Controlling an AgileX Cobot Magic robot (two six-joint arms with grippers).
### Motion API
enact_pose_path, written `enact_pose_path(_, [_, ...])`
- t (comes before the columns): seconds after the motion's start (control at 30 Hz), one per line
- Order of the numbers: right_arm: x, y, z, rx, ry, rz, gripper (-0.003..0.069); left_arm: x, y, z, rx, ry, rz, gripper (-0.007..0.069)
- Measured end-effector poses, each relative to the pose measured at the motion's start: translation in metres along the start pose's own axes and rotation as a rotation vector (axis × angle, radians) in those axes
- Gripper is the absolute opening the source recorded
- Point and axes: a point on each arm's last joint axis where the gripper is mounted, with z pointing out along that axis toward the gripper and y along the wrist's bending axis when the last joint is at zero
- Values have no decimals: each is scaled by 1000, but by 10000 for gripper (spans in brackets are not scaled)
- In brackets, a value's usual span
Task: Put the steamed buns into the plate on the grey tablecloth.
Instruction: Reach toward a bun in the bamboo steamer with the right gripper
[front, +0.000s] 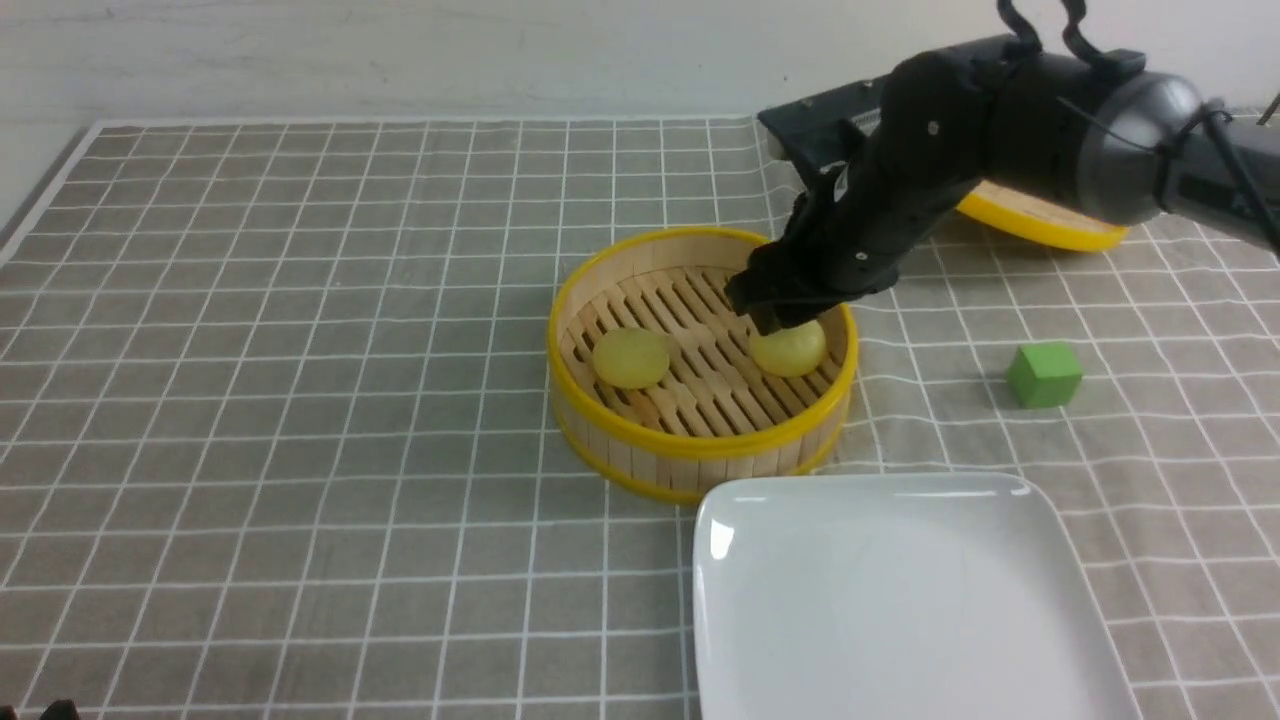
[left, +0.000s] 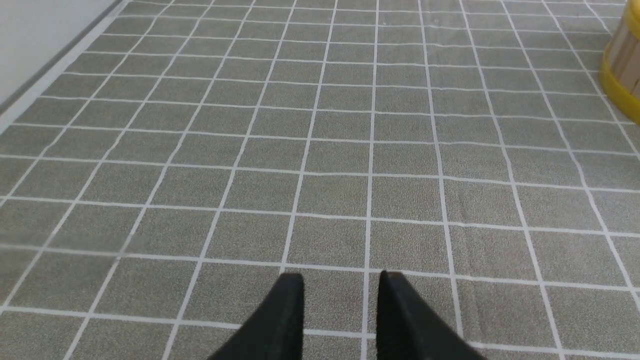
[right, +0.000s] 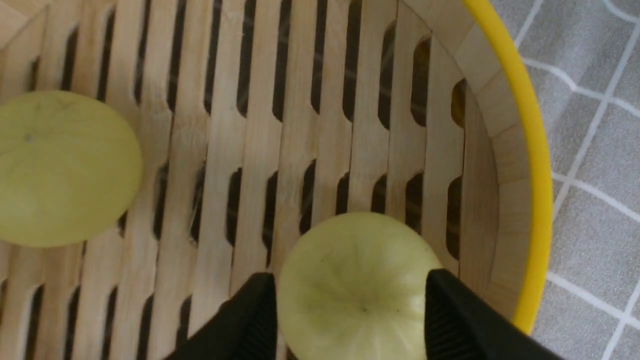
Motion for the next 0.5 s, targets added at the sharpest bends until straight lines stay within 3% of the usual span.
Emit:
enact_pose_path(0.13, [3,-2,11,11,18,-12,400,0,0,0,0,0,0,241])
enact_pose_path(0.23, [6,-3,19,22,35,-24,353,0,0,0,0,0,0,241])
enact_pose_path(0.37, [6,-4,23,30,40,-34,202,0,0,0,0,0,0,241])
enact_pose_path(0.4, [6,-4,21,33,39,-36,101,0,0,0,0,0,0,241])
enact_pose_path(0.5, [5,-4,15,33,43,-38,18,0,0,0,0,0,0,241])
